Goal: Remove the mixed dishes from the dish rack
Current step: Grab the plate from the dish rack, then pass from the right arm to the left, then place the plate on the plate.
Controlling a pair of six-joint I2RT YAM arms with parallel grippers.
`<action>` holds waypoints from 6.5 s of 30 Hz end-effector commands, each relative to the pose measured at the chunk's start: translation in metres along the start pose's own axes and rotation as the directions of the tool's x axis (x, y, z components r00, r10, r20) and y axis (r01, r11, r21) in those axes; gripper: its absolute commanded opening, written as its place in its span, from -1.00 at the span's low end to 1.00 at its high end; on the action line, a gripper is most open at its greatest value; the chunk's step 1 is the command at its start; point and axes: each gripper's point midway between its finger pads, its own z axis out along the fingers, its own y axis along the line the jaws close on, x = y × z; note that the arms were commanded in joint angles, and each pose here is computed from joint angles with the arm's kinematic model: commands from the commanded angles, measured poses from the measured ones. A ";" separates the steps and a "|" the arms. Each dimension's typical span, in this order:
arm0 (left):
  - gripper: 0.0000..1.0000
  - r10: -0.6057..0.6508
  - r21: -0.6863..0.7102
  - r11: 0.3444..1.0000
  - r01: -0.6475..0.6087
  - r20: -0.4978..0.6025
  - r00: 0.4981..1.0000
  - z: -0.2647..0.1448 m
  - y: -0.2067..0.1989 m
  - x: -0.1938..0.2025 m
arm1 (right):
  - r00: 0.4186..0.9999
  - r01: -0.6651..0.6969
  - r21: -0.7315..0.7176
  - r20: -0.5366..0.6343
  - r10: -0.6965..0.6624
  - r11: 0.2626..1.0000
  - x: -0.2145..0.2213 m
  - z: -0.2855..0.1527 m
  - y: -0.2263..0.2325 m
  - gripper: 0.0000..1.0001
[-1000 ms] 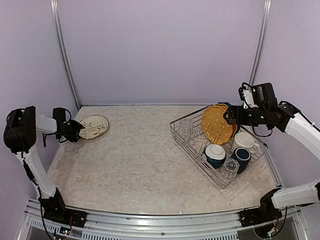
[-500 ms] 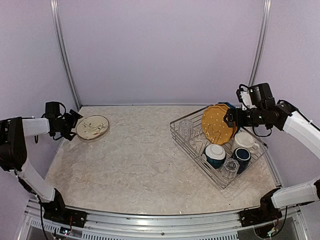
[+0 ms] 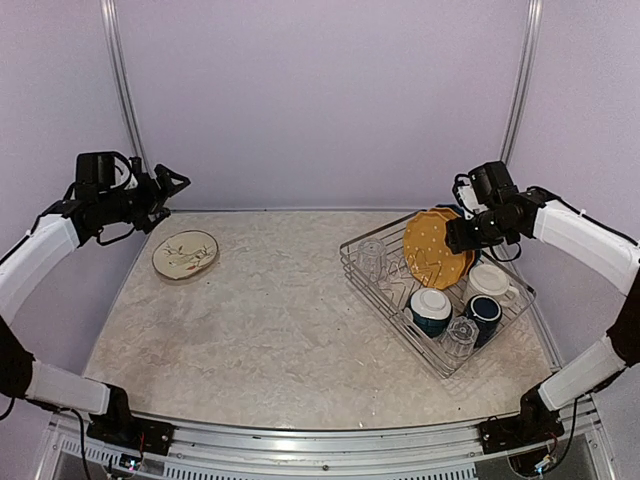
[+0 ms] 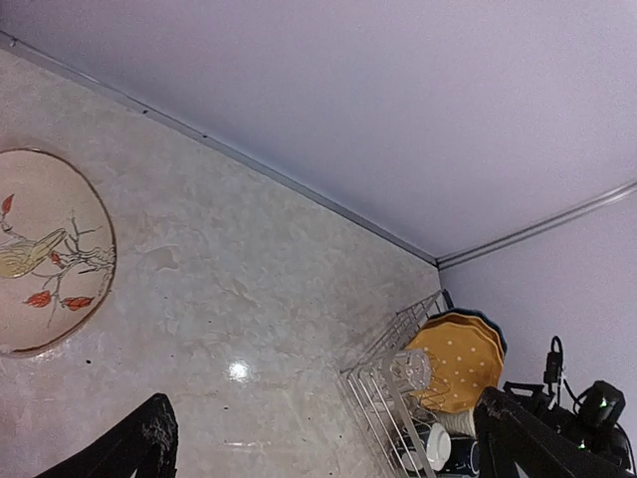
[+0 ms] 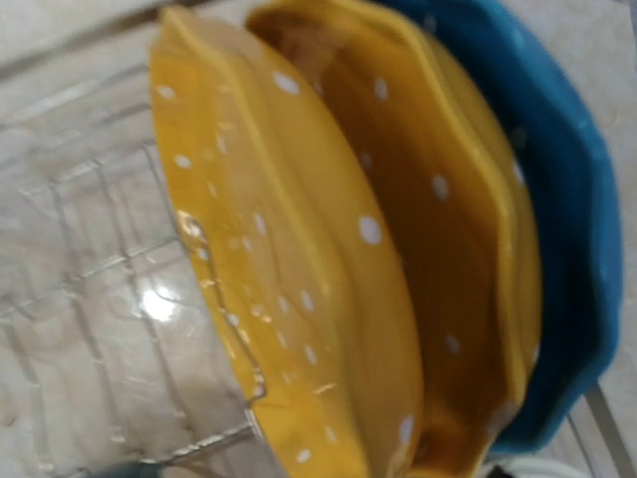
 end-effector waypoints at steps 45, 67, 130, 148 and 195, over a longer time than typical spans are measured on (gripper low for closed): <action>0.98 0.542 0.396 0.796 -0.458 -0.130 0.830 -0.026 -0.139 0.082 | 0.983 0.181 -0.064 -0.021 -0.183 0.981 -0.004 0.075 0.015 -0.55; 0.98 0.510 0.371 0.827 -0.423 -0.178 0.842 -0.010 -0.128 0.087 | 0.967 0.143 -0.014 0.214 -0.136 0.990 -0.062 -0.043 0.001 -1.00; -0.51 0.229 0.558 0.808 0.191 -0.596 0.770 0.120 -0.246 0.264 | 0.796 -0.177 -0.942 0.033 0.605 0.284 -0.053 -0.124 0.145 -1.00; -1.00 0.172 0.478 0.871 0.112 -0.511 0.842 0.115 -0.200 0.214 | 0.826 -0.247 -0.871 0.039 0.562 0.425 -0.041 -0.086 0.142 0.99; -1.00 -0.408 -0.178 0.894 0.411 0.055 0.911 0.100 0.177 -0.040 | 0.850 -0.203 -0.561 0.305 0.429 0.802 -0.040 -0.097 0.069 0.99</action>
